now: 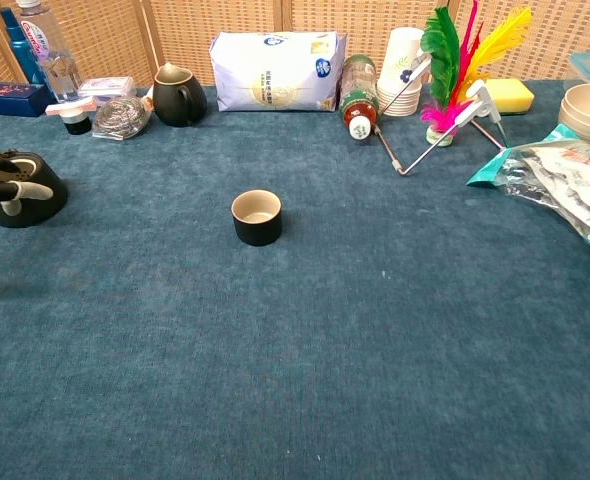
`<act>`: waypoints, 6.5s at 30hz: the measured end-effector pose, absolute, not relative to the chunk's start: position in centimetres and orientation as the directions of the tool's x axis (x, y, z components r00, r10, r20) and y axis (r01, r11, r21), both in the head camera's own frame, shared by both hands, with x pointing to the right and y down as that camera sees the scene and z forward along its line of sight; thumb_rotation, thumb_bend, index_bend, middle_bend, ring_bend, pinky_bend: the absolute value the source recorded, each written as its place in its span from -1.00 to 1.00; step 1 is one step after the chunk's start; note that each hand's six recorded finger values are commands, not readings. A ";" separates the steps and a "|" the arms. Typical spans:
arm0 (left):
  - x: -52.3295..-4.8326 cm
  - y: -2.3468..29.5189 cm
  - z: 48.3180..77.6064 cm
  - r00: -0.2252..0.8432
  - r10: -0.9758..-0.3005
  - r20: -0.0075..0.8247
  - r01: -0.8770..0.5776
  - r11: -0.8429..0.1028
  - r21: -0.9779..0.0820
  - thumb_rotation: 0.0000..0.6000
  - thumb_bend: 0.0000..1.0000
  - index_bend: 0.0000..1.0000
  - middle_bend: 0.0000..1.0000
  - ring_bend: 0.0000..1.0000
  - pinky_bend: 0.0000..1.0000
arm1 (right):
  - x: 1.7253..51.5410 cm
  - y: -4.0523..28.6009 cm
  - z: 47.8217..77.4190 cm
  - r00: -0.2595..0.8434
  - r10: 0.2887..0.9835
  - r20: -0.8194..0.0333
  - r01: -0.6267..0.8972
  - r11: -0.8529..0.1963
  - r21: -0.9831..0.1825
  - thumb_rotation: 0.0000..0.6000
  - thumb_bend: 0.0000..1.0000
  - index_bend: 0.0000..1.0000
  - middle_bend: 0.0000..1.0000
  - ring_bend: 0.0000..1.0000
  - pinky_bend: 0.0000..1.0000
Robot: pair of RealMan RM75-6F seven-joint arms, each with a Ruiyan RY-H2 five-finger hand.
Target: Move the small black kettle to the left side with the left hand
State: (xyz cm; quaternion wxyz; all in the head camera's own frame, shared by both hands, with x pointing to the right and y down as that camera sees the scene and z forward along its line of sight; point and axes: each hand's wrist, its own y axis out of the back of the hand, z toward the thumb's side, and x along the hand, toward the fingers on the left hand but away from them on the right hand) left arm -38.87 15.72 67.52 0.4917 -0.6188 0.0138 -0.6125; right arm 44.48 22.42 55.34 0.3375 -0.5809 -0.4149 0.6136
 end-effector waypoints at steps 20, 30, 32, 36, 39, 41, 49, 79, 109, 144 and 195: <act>-46.2 12.8 67.9 0.106 -0.705 0.701 0.556 -0.542 -0.629 1.00 -0.90 -1.00 -0.58 -1.00 -0.94 | 44.1 22.7 55.6 -0.091 0.890 -0.447 0.063 -0.443 -0.894 1.00 -1.00 -1.00 -1.00 -1.00 -1.00; -49.1 11.8 68.6 0.057 -0.725 0.686 0.482 -0.582 -0.655 1.00 -0.90 -1.00 -0.64 -1.00 -0.94 | 44.1 22.7 55.7 -0.090 0.887 -0.453 0.064 -0.449 -0.891 1.00 -1.00 -1.00 -1.00 -1.00 -1.00; -48.8 12.0 68.4 0.072 -0.724 0.686 0.458 -0.587 -0.667 1.00 -0.90 -1.00 -0.65 -1.00 -0.94 | 44.1 22.7 55.7 -0.089 0.886 -0.455 0.064 -0.451 -0.890 1.00 -1.00 -1.00 -1.00 -1.00 -1.00; -47.6 12.3 67.3 0.120 -0.726 0.677 0.371 -0.600 -0.709 1.00 -0.90 -1.00 -0.67 -1.00 -0.94 | 44.2 22.7 55.8 -0.092 0.885 -0.456 0.065 -0.452 -0.890 1.00 -1.00 -1.00 -1.00 -1.00 -1.00; -47.0 12.3 65.7 0.151 -0.731 0.666 0.297 -0.609 -0.735 1.00 -0.90 -1.00 -0.68 -1.00 -0.94 | 44.3 22.7 55.8 -0.093 0.884 -0.459 0.068 -0.454 -0.888 1.00 -1.00 -1.00 -1.00 -1.00 -1.00; -47.0 11.9 64.3 0.159 -0.740 0.653 0.269 -0.604 -0.750 1.00 -0.90 -1.00 -0.68 -1.00 -0.94 | 44.2 22.7 55.8 -0.092 0.883 -0.460 0.069 -0.455 -0.888 1.00 -1.00 -1.00 -1.00 -1.00 -1.00; -48.1 8.7 61.5 0.098 -0.798 0.595 0.168 -0.576 -0.800 1.00 -0.90 -1.00 -0.70 -1.00 -0.94 | 44.0 22.8 56.1 -0.082 0.878 -0.472 0.068 -0.468 -0.881 1.00 -1.00 -1.00 -1.00 -1.00 -1.00; -52.1 -0.2 67.8 -0.289 -0.718 0.634 -0.160 -0.616 -0.771 1.00 -0.90 -1.00 -0.77 -1.00 -0.93 | 43.9 22.8 58.5 -0.094 0.857 -0.507 0.024 -0.508 -0.861 1.00 -1.00 -1.00 -1.00 -1.00 -1.00; -50.2 -2.2 71.3 -0.294 -0.663 0.688 -0.245 -0.644 -0.725 1.00 -0.42 -0.75 -0.48 -0.48 -0.22 | 43.3 22.8 60.2 -0.089 0.829 -0.553 0.026 -0.553 -0.833 1.00 -1.00 -1.00 -1.00 -1.00 -1.00; -46.9 -2.8 71.1 -0.221 -0.749 0.625 0.024 -0.644 -0.764 1.00 0.28 0.08 0.44 0.30 0.71 | 43.3 22.9 60.6 -0.085 0.809 -0.581 0.053 -0.579 -0.814 1.00 -1.00 -1.00 -1.00 -1.00 -1.00; -25.7 5.8 63.7 0.523 -0.761 0.383 0.331 -0.233 -0.915 1.00 0.45 0.28 0.66 0.41 0.84 | 43.8 22.5 58.9 -0.087 0.817 -0.570 0.106 -0.561 -0.821 1.00 -1.00 -1.00 -1.00 -1.00 -1.00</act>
